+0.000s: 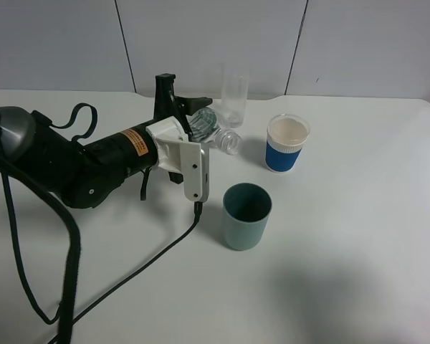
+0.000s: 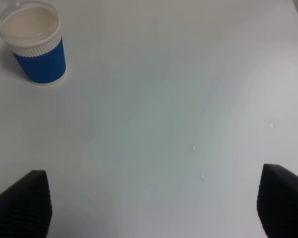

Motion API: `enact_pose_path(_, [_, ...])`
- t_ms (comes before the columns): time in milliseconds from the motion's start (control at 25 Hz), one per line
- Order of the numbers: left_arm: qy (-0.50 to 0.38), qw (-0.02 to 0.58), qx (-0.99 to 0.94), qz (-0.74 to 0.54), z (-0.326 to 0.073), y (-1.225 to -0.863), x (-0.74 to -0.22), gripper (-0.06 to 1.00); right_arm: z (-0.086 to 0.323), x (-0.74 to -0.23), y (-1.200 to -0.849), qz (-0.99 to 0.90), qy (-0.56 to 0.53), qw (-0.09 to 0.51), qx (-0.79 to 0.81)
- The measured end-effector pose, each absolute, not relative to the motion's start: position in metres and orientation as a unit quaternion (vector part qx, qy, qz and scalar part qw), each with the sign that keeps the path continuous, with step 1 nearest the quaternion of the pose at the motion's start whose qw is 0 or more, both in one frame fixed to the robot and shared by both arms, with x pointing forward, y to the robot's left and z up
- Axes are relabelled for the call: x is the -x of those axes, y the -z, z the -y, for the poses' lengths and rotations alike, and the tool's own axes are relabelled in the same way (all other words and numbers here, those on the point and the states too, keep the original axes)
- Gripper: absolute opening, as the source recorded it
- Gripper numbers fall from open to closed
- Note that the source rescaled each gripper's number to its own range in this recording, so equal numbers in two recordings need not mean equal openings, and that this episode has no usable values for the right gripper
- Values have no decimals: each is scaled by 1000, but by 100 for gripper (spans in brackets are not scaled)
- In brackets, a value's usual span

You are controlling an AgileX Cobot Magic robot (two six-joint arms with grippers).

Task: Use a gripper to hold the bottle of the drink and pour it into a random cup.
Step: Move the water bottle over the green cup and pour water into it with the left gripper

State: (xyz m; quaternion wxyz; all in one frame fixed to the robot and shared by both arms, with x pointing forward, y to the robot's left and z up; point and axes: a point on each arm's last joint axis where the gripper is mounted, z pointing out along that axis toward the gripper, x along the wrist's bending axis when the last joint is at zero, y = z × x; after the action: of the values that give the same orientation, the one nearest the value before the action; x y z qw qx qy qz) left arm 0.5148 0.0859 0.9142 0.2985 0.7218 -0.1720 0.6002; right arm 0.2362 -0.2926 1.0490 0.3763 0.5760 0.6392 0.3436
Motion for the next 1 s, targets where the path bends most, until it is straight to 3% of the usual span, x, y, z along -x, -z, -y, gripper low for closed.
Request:
enact_pose_path(680, [-595, 305, -721, 181, -83, -911, -505, 2, 293, -236, -1049, -639, -344, 376, -576])
enact_pose_path(1000, [-613, 269, -716, 199, -85, -911, -507, 2, 293, -236, -1049, -639, -344, 376, -576])
